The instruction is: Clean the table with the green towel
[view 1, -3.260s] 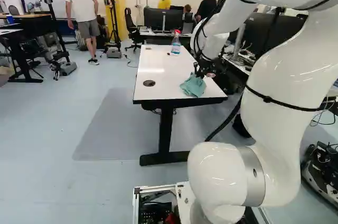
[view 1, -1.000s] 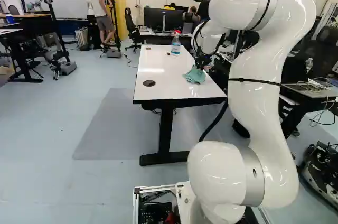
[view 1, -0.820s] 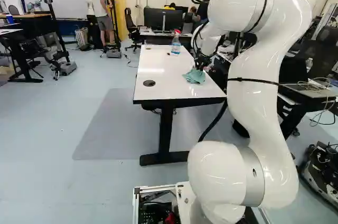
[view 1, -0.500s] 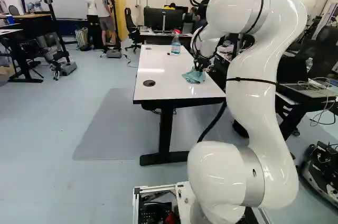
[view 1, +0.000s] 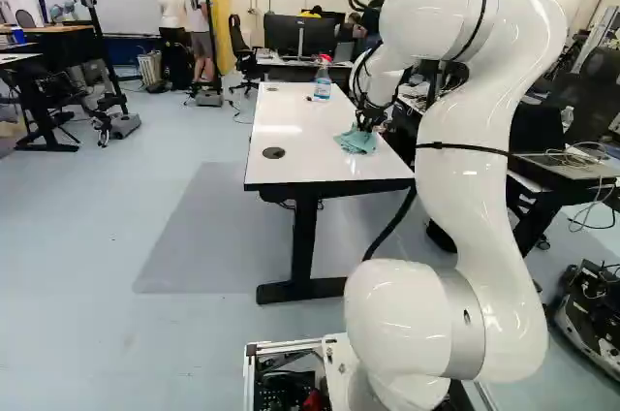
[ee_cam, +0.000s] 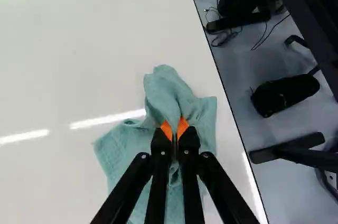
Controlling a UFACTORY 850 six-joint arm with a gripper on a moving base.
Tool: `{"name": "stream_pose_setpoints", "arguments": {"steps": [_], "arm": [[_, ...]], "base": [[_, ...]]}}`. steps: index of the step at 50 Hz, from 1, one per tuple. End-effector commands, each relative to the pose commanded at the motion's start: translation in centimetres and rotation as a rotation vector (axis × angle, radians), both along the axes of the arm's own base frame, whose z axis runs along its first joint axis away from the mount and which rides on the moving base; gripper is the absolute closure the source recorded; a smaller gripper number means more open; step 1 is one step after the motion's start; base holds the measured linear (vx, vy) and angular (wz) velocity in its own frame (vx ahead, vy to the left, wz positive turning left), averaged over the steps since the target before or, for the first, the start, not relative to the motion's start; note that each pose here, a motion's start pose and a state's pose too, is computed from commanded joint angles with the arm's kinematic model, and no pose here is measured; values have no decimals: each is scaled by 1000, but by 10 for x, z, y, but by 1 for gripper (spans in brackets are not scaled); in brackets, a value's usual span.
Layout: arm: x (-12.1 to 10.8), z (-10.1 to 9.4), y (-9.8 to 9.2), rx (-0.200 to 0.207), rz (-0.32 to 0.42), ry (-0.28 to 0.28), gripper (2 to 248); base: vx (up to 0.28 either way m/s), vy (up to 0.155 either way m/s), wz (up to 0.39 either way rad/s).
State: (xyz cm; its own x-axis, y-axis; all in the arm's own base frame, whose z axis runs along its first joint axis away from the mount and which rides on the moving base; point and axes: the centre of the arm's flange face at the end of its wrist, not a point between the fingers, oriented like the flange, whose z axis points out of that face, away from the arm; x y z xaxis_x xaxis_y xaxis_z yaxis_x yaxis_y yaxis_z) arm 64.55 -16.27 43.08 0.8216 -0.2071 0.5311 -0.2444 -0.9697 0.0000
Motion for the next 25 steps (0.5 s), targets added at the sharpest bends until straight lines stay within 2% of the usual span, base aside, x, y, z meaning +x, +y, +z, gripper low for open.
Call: {"name": "stream_pose_setpoints", "arguments": {"steps": [25], "arm": [[-38, 3, 28, 8, 28, 34, 219]], "base": [[0, 0, 0]]}}
